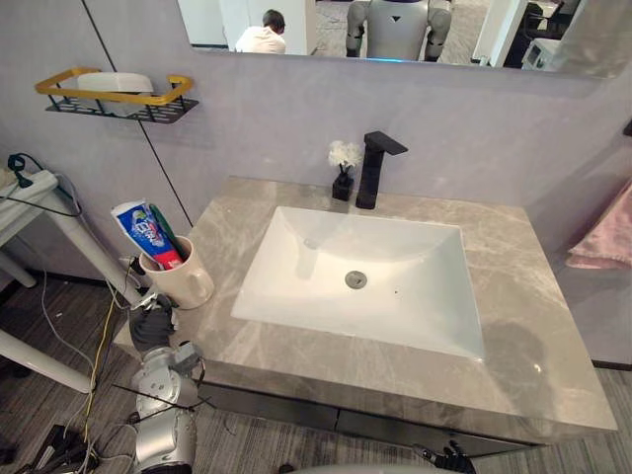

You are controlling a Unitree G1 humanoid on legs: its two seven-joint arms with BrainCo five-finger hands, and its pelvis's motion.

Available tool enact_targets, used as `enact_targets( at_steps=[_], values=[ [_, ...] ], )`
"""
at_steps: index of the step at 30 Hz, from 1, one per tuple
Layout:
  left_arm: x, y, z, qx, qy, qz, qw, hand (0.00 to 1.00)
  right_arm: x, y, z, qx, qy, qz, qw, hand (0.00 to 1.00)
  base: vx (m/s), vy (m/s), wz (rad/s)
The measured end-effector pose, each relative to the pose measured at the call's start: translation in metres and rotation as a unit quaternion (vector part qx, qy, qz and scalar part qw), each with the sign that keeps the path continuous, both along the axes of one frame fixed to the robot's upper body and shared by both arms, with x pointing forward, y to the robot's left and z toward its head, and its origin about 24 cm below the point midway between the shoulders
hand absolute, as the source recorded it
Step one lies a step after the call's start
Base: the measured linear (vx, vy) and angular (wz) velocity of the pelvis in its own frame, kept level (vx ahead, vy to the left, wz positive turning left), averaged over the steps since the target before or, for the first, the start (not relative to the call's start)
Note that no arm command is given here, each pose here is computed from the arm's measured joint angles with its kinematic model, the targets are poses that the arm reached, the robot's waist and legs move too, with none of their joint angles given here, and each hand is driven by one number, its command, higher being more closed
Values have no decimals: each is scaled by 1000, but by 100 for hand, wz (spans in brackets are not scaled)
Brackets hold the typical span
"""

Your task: Organize washtable

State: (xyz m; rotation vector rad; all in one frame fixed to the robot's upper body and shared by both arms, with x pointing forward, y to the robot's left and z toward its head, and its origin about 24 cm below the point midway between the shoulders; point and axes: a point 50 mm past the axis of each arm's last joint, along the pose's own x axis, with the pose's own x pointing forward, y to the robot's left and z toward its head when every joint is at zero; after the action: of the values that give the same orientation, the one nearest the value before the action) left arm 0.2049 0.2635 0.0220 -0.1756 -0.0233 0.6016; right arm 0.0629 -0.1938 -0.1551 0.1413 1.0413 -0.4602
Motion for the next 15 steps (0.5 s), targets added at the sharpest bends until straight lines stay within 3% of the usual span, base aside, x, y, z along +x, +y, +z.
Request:
enact_targets(
  at_steps=[15],
  values=[
    [14,-6,7,9,-10,-25,1000,100,3,-1,2,-5,-7,3,1000,0,-10,-5,-3]
  ],
)
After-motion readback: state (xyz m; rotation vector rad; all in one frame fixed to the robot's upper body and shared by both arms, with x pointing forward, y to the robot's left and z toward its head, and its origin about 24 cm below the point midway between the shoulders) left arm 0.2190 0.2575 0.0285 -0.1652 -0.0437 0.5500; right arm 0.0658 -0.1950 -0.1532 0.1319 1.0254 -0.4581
